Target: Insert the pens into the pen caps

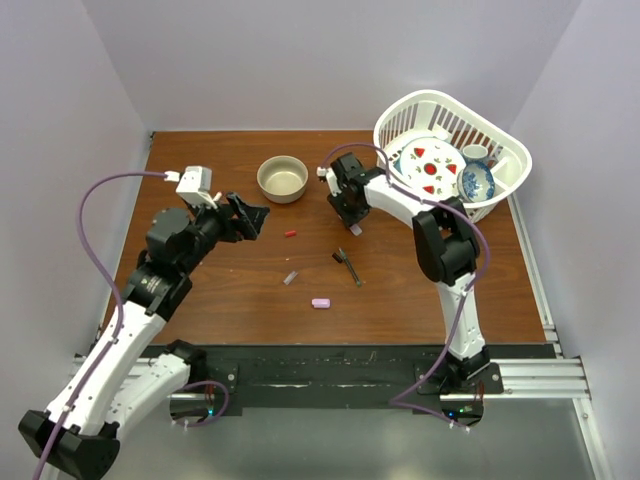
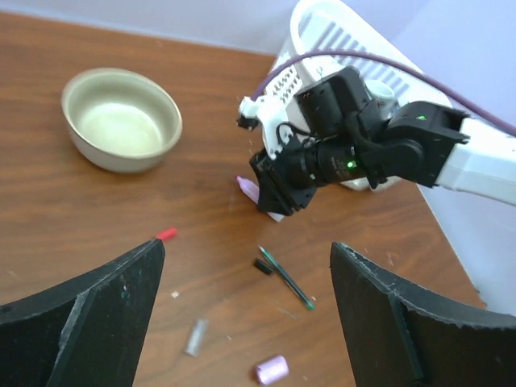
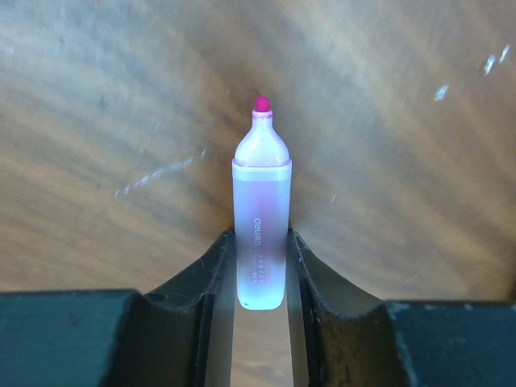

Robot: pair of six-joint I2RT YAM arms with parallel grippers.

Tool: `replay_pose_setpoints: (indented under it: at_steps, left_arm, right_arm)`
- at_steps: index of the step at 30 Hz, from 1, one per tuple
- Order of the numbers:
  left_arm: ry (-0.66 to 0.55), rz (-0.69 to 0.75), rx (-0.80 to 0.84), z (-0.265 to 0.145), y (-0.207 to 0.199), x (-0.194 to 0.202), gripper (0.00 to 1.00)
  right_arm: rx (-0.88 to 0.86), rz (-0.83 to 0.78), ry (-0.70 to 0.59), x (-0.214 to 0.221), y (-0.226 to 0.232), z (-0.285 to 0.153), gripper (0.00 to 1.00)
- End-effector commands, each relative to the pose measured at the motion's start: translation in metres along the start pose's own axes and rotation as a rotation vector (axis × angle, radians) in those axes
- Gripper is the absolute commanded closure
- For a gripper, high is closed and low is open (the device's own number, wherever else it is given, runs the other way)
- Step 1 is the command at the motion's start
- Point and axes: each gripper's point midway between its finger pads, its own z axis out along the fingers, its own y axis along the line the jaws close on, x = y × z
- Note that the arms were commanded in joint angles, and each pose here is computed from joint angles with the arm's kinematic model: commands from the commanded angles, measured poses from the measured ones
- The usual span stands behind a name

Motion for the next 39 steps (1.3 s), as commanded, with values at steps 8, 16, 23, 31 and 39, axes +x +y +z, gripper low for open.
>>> replay_pose_setpoints:
  at_steps: [8, 16, 23, 31, 39]
  left_arm:
    - [0.139, -0.246, 0.094, 0.043, -0.015, 0.041, 0.18]
    - [0.147, -0.301, 0.276, 0.070, -0.045, 0.038, 0.27]
    - [0.196, -0.330, 0.322, 0.078, -0.051, 0.056, 0.35]
    - [0.278, -0.359, 0.371, 0.082, -0.058, 0.081, 0.54]
    - [0.353, -0.358, 0.509, 0.065, -0.079, 0.083, 1.00]
  right_arm:
    - [-0.133, 0.185, -0.432, -0.035, 0.071, -0.133, 0.91]
    - [-0.263, 0.209, -0.609, -0.034, 0.122, -0.202, 0.91]
    - [-0.297, 0.233, -0.707, -0.049, 0.140, -0.231, 0.91]
    - [-0.297, 0.264, -0.751, -0.066, 0.141, -0.240, 0.91]
    - [-0.360, 0.191, -0.724, -0.059, 0.154, -0.241, 0.63]
